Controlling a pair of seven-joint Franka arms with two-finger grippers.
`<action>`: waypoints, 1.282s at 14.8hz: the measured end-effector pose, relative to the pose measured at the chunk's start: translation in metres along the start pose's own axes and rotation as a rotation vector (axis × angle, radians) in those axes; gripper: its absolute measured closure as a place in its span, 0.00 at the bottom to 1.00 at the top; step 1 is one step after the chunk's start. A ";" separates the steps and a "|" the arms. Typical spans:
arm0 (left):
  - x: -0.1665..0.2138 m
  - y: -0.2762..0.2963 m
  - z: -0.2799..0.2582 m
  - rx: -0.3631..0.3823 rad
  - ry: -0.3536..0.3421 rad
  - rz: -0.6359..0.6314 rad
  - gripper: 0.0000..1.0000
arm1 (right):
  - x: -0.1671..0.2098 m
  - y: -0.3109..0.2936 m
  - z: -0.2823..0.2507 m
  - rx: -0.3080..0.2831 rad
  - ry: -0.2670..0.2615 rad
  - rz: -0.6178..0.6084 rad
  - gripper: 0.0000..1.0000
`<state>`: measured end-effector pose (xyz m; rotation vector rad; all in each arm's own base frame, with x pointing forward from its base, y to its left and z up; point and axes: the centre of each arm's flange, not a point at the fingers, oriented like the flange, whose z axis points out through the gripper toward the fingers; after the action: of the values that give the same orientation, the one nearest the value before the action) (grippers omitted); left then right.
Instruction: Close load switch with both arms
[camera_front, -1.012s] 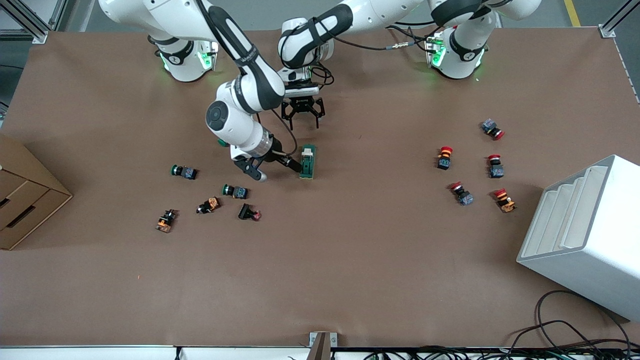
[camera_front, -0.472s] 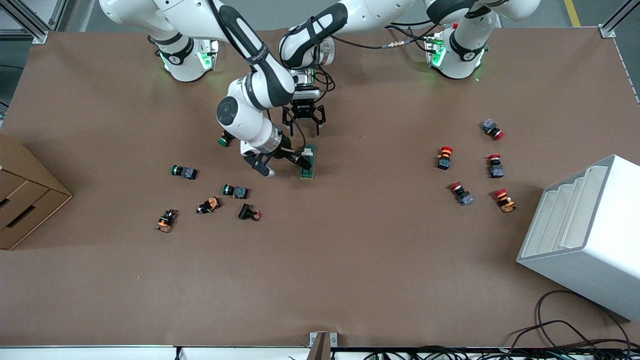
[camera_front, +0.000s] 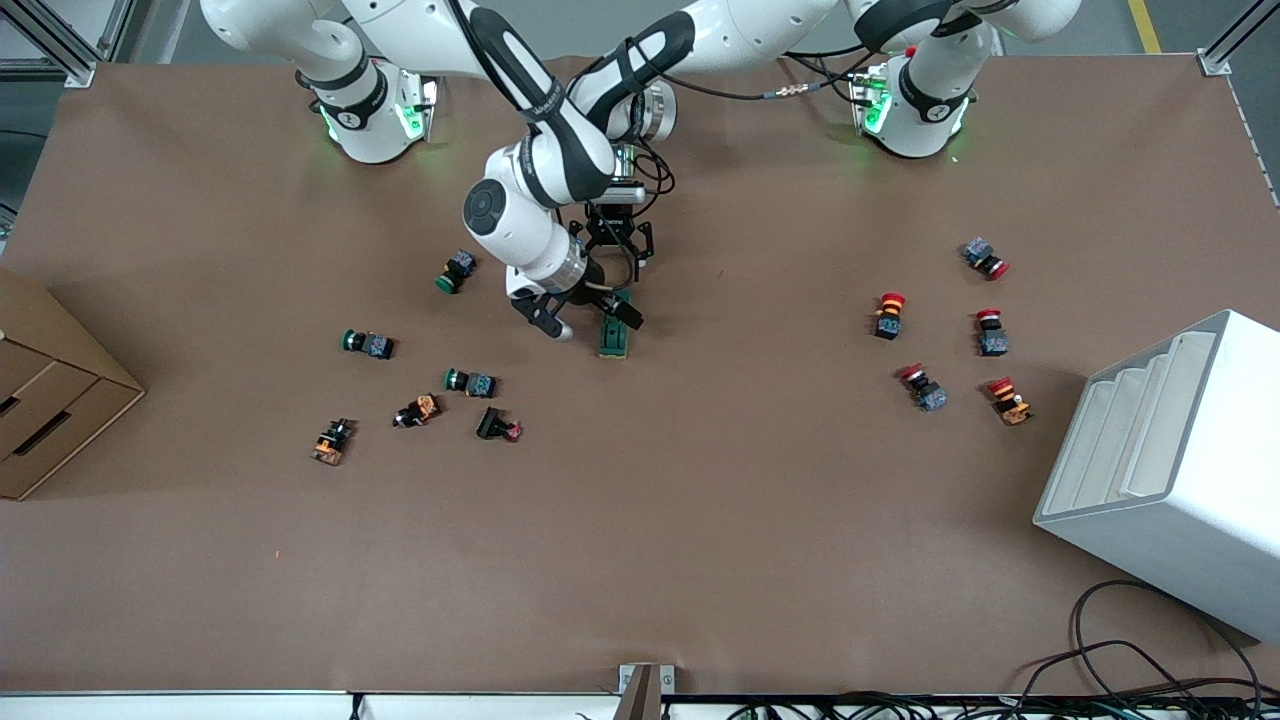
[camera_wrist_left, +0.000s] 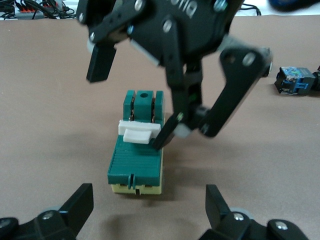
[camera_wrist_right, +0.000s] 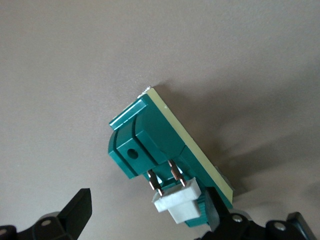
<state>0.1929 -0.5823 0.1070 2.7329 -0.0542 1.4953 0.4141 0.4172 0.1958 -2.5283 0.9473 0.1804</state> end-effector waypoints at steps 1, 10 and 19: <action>0.000 0.000 0.001 0.000 0.005 0.002 0.01 | -0.001 0.001 0.004 0.001 0.005 0.002 0.00; -0.015 -0.012 0.009 0.001 0.016 0.044 0.00 | -0.004 -0.003 0.007 0.024 -0.002 0.044 0.00; -0.020 -0.015 0.007 0.002 0.020 0.057 0.00 | 0.003 -0.008 0.004 0.014 -0.035 0.059 0.00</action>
<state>0.1883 -0.5673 0.0862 2.7400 -0.1321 1.5370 0.4215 0.4229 0.1944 -2.4784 1.0065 0.2338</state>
